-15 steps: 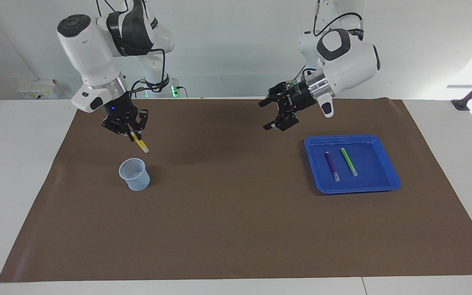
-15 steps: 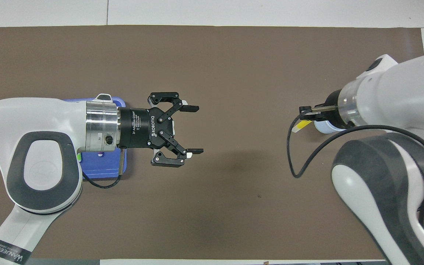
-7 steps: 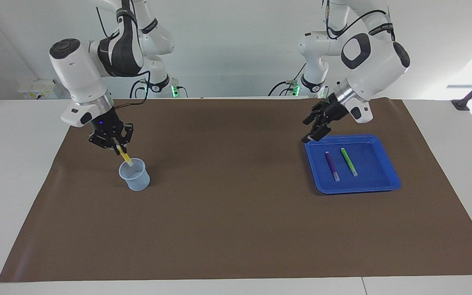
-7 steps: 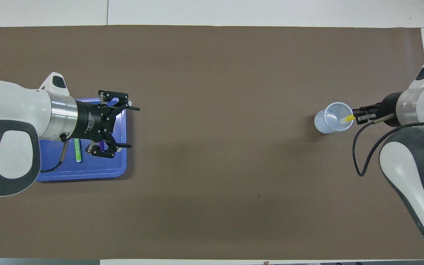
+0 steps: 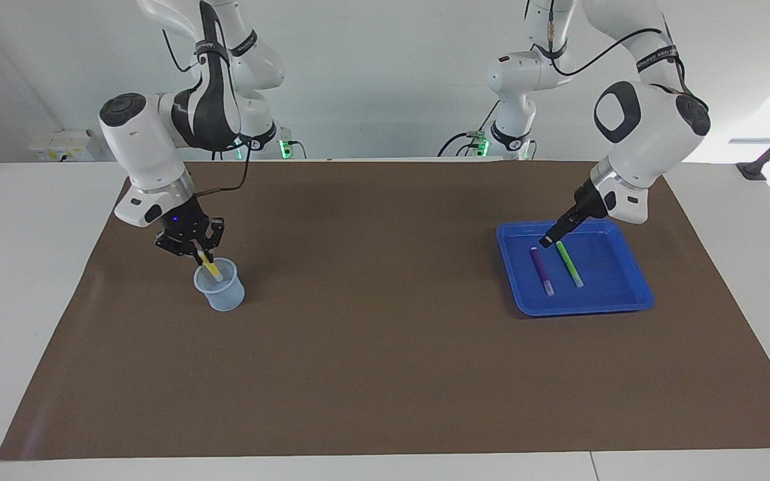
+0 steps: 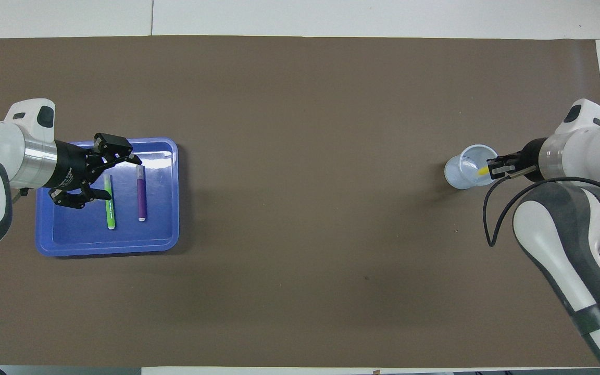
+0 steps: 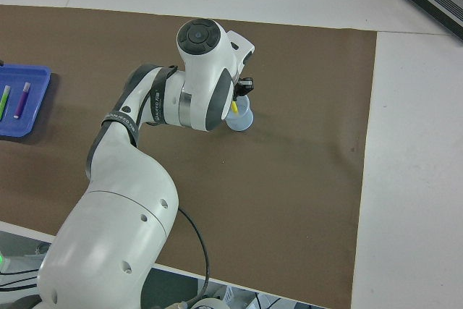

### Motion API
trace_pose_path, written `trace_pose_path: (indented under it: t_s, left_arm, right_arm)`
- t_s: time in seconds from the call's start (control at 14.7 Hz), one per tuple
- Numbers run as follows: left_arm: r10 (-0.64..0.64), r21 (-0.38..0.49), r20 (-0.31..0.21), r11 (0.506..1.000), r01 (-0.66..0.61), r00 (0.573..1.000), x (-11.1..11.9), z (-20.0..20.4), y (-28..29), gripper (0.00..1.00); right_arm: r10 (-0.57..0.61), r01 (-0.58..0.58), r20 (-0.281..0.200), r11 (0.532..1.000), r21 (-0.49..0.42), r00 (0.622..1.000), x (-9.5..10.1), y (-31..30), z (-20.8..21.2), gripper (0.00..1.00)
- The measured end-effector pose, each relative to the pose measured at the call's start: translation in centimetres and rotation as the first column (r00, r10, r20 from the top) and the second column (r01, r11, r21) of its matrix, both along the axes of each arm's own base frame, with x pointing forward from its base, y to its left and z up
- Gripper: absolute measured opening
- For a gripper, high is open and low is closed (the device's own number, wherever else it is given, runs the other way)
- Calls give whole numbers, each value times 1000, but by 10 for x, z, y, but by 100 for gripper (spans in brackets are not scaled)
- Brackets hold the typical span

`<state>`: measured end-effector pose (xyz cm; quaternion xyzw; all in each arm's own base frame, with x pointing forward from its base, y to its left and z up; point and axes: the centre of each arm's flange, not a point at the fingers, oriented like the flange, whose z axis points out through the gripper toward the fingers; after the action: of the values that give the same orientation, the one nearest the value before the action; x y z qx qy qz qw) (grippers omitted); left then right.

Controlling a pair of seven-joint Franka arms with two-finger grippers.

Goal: Transfer and insert pens with both arms
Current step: 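Grasp the green pen with the left gripper while the right gripper releases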

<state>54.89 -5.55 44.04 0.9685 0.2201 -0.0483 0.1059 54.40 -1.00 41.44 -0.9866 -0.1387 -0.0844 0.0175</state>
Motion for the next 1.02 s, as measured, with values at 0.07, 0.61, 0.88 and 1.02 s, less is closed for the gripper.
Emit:
trace_pose_path:
  t_s: [0.07, 0.61, 0.88, 1.02]
  left_arm:
    - [-100, 35, 16, 994, 100, 995, 4, -10, 7, 100]
    - [-521, 211, 30, 838, 504, 853, 24, -102, 31, 100]
    - [-558, 228, 12, 810, 541, 830, 25, -128, 33, 96]
    - [-560, 224, 4, 808, 545, 828, 22, -132, 32, 95]
  right_arm:
    - [7, -7, 2, 1000, -3, 1000, -2, -2, -5, 18]
    - [21, -21, -10, 1000, -7, 1000, -12, -1, -26, 18]
    - [24, -24, -9, 1000, -7, 1000, -12, 1, -25, 54]
    - [24, -24, -4, 1000, -7, 1000, -12, 1, -24, 77]
